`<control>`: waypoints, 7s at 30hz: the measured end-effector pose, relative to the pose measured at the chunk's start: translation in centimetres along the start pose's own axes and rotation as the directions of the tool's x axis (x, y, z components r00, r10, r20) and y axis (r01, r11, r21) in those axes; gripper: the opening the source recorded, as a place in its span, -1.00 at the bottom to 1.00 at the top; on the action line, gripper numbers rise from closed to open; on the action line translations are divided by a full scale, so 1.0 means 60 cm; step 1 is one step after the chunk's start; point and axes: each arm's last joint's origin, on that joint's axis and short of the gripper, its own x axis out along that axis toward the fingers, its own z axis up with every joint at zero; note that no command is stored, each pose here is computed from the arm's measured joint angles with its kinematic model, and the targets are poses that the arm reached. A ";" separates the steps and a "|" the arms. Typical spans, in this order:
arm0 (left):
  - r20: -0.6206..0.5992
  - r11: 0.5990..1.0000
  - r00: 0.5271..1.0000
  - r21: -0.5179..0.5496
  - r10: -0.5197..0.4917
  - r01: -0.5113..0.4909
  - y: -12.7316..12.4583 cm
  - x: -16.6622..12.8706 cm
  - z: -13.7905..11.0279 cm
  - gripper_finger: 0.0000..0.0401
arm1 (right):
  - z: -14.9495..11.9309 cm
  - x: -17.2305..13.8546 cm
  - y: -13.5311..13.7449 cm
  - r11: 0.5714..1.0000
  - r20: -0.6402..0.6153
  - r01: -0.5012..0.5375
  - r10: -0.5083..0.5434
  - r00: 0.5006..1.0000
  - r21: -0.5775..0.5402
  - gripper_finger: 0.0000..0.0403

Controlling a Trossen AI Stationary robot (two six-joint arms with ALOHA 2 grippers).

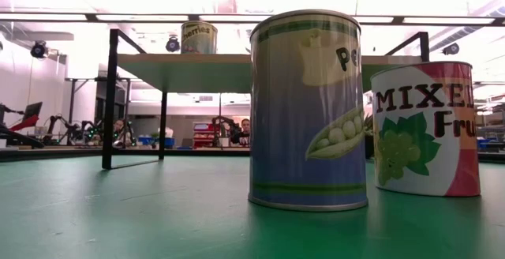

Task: Pick and place cans onto a shelf
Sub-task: Put the canned pears on the shelf

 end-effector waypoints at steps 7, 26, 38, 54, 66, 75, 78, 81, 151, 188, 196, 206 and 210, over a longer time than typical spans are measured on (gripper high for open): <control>-0.012 1.000 1.000 -0.016 -0.003 0.002 -0.001 0.002 -0.001 0.59 | 0.000 0.000 0.000 1.000 0.000 0.000 0.000 1.000 -0.002 -0.96; 0.147 0.939 0.928 0.034 -0.342 0.341 -0.031 -0.189 0.159 0.63 | 0.000 0.000 0.000 1.000 0.000 0.001 -0.001 1.000 -0.010 -0.96; 0.313 0.940 0.887 0.070 -0.338 0.334 0.024 -0.255 0.300 0.59 | 0.000 0.000 0.000 1.000 -0.001 0.002 -0.002 1.000 -0.011 -0.96; 0.292 0.977 0.933 0.088 -0.212 0.195 0.042 -0.203 0.393 0.59 | -0.002 0.000 0.001 1.000 -0.013 -0.002 0.002 1.000 -0.007 -0.96; 0.203 0.980 0.964 0.143 -0.169 0.142 0.040 -0.169 0.396 0.59 | -0.003 0.000 0.001 1.000 -0.018 -0.004 0.004 1.000 0.007 -0.96; 0.219 0.982 0.963 0.142 -0.156 0.126 0.041 -0.167 0.399 0.70 | -0.003 0.000 0.001 1.000 -0.018 -0.004 0.004 1.000 0.007 -0.96; 0.220 0.982 0.963 0.144 -0.155 0.125 0.041 -0.167 0.399 0.74 | -0.003 0.000 0.001 1.000 -0.018 -0.004 0.004 1.000 0.007 -0.96; 0.227 0.982 0.962 0.144 -0.152 0.122 0.042 -0.167 0.400 0.75 | -0.003 0.000 0.001 1.000 -0.018 -0.004 0.004 1.000 0.007 -0.96; 0.721 0.664 0.244 0.692 -0.648 -0.282 0.234 -0.071 0.115 -1.00 | -0.056 0.385 -0.144 0.884 -0.565 0.466 -0.370 0.738 0.029 -0.96; 0.720 0.663 0.243 0.693 -0.649 -0.282 0.234 -0.082 0.117 -1.00 | -0.079 0.430 -0.188 0.847 -0.607 0.522 -0.466 0.643 -0.097 -0.96; 0.720 0.661 0.245 0.693 -0.649 -0.286 0.234 -0.082 0.117 -1.00 | -0.082 0.441 -0.189 0.862 -0.573 0.500 -0.450 0.685 -0.079 -0.95; 0.718 0.647 0.266 0.696 -0.643 -0.312 0.236 -0.076 0.116 -1.00 | -0.073 0.437 -0.170 0.880 -0.586 0.471 -0.410 0.699 -0.054 -0.95; 0.709 0.615 0.352 0.705 -0.610 -0.354 0.245 -0.053 0.114 -1.00 | -0.074 0.438 -0.165 0.885 -0.589 0.462 -0.401 0.702 -0.053 -0.96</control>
